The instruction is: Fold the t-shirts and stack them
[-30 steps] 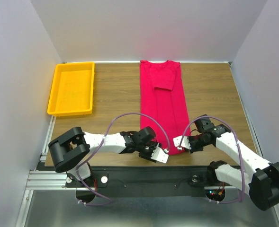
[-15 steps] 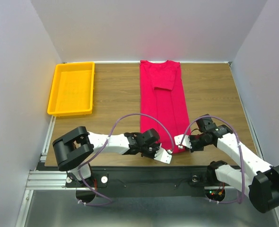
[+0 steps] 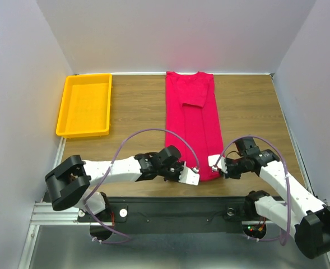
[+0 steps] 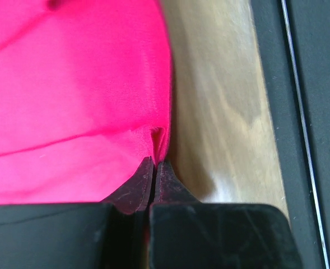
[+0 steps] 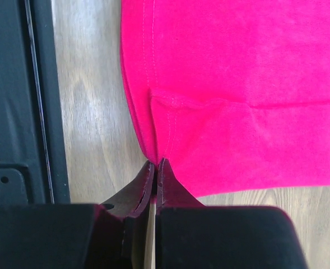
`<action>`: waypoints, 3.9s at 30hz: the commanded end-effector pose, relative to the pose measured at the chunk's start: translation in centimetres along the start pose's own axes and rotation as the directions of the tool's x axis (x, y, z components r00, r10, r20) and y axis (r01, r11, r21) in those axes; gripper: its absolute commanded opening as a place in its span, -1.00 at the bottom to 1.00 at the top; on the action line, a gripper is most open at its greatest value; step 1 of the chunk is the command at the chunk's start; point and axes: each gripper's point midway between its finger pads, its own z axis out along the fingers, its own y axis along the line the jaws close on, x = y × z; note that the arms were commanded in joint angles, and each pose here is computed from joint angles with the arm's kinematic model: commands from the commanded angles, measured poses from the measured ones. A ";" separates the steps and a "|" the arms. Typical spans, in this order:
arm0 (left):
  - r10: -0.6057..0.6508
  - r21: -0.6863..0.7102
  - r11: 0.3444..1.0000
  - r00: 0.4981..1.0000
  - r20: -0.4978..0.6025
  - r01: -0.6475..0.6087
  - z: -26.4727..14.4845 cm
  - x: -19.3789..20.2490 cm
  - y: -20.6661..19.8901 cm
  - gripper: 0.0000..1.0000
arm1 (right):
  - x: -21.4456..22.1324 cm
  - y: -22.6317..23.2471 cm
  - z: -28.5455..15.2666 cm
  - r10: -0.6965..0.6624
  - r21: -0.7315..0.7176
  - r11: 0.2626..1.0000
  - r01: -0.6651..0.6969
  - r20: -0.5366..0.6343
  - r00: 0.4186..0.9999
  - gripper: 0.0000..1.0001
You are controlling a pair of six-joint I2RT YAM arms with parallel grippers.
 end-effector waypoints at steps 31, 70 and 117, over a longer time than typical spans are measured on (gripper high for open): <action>-0.006 -0.290 0.956 0.989 0.148 0.049 -3.0 0.8 23.8 -1.00 | -1.5 -19.8 -3.5 0.348 0.125 0.921 -0.369 0.161 0.923 -0.99; -0.117 -0.444 0.885 0.990 0.079 0.140 -1.0 7.6 34.2 -1.00 | 1.6 -33.4 0.2 0.508 0.214 0.815 -0.539 0.184 0.841 -0.99; -0.196 -0.543 0.808 0.973 0.119 0.229 0.1 10.4 38.6 -1.00 | 3.2 -38.7 1.2 0.597 0.301 0.707 -0.640 0.232 0.768 -0.98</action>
